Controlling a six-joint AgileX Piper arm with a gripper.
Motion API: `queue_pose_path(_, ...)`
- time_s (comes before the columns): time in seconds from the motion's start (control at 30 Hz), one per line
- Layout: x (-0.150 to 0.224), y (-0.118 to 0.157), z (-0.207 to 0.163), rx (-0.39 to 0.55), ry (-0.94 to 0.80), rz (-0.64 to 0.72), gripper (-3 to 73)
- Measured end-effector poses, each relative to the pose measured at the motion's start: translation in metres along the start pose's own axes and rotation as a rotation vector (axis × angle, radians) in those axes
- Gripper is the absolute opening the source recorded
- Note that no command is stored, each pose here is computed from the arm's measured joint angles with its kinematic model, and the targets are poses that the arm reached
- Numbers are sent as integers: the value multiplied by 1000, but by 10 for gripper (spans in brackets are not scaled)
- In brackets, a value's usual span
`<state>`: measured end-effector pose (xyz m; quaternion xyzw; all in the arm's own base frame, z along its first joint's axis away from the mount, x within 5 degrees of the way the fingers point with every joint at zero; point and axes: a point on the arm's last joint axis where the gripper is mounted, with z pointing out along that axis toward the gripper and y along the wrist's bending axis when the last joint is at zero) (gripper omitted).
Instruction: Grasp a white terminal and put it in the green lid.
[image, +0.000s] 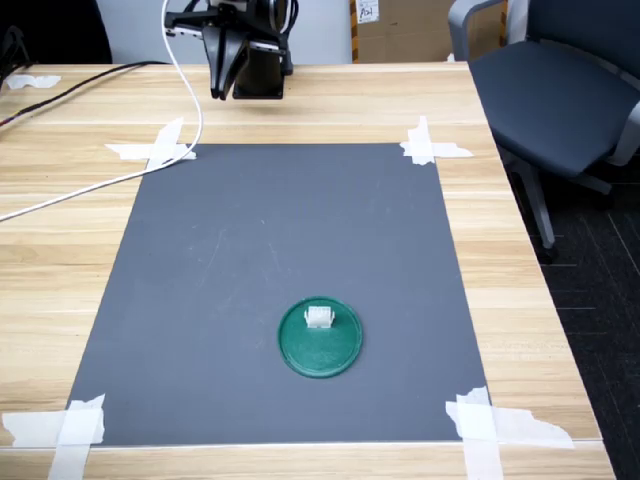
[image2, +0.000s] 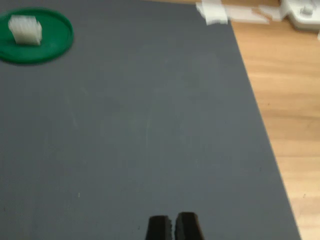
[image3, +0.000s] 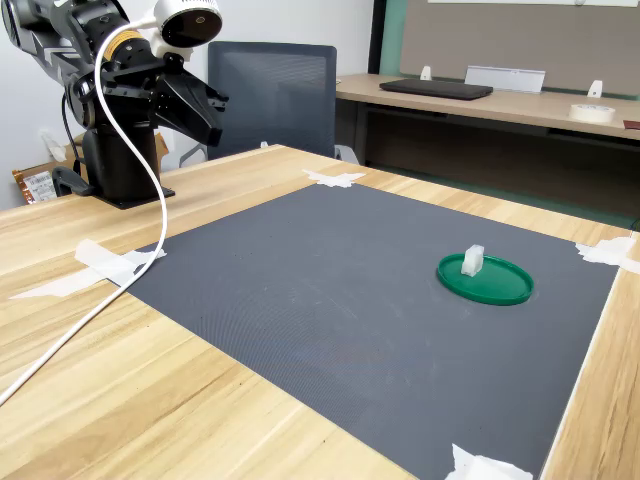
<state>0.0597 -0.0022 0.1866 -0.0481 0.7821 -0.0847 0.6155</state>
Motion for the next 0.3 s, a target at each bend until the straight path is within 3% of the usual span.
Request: queue_pose_path(0.3, -2, 0, -4, 9, -47, -4, -27)
